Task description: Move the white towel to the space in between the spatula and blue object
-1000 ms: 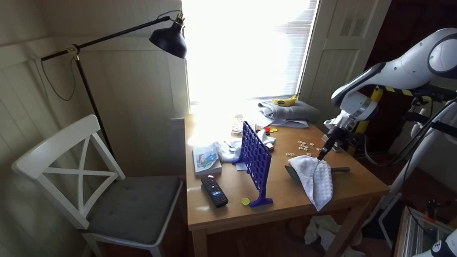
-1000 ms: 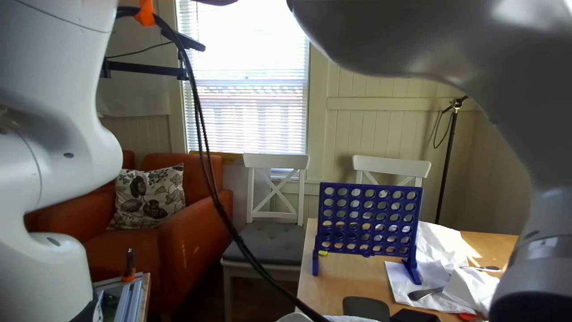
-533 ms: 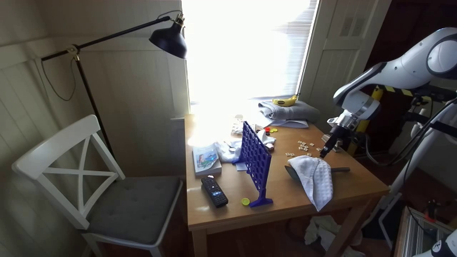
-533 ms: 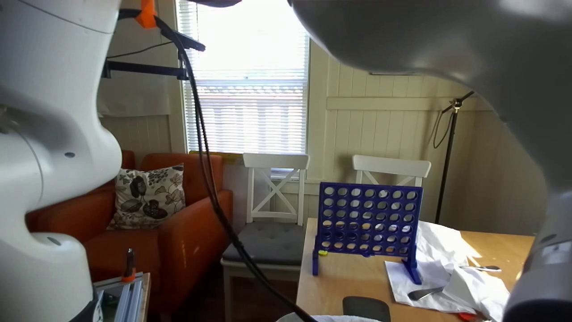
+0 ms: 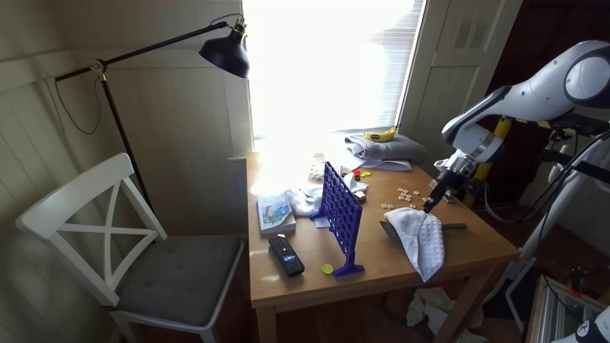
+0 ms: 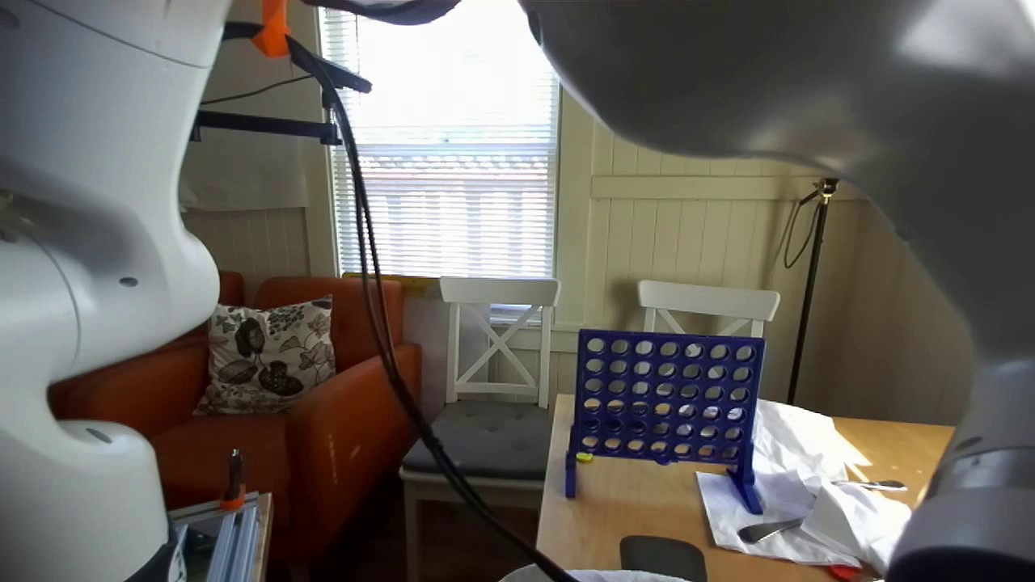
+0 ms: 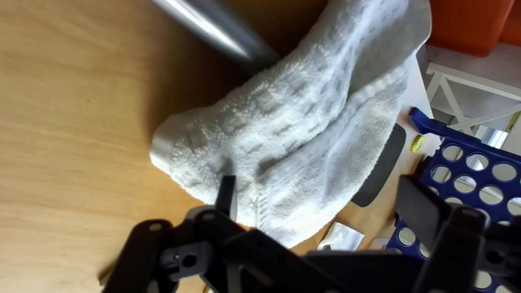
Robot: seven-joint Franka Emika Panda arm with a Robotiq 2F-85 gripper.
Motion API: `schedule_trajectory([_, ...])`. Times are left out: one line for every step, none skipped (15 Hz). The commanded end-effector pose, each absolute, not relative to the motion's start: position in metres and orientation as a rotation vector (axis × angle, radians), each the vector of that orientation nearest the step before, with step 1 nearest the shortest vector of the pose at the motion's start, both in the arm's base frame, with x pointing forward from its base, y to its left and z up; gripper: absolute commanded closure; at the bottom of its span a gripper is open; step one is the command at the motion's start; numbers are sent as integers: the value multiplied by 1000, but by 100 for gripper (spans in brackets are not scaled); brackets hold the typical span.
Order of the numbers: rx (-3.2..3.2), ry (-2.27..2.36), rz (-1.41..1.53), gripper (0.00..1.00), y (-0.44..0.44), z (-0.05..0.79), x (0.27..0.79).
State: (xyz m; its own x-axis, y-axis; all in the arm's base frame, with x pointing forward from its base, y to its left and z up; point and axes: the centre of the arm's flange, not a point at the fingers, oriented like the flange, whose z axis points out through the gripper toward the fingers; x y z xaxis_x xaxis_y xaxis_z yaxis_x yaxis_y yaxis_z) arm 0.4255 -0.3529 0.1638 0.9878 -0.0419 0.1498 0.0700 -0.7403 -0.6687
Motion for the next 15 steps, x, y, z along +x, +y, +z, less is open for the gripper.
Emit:
schedule_trajectory([-2399, 21, -186, 0, -348, 157, 432])
schedule_trajectory([-2400, 19, -172, 0, -345, 154, 432])
schedule_trajectory([-2397, 18, -167, 0, -343, 153, 432])
schedule_trajectory([-2395, 17, -164, 0, -342, 152, 432])
schedule_trajectory([-2393, 16, -162, 1, -340, 151, 432])
schedule_trajectory([-2392, 15, -161, 14, -340, 151, 433])
schedule_trajectory([-2391, 14, -160, 26, -339, 151, 433])
schedule_trajectory([-2392, 12, -162, 29, -338, 151, 433])
schedule_trajectory([-2392, 11, -164, 35, -338, 152, 434])
schedule_trajectory([-2393, 10, -165, 44, -338, 153, 434])
schedule_trajectory([-2393, 10, -167, 50, -338, 153, 434])
schedule_trajectory([-2392, 11, -169, 58, -339, 154, 434])
schedule_trajectory([-2392, 13, -170, 64, -340, 154, 434])
schedule_trajectory([-2393, 14, -170, 70, -340, 154, 434])
schedule_trajectory([-2395, 16, -173, 78, -341, 154, 434])
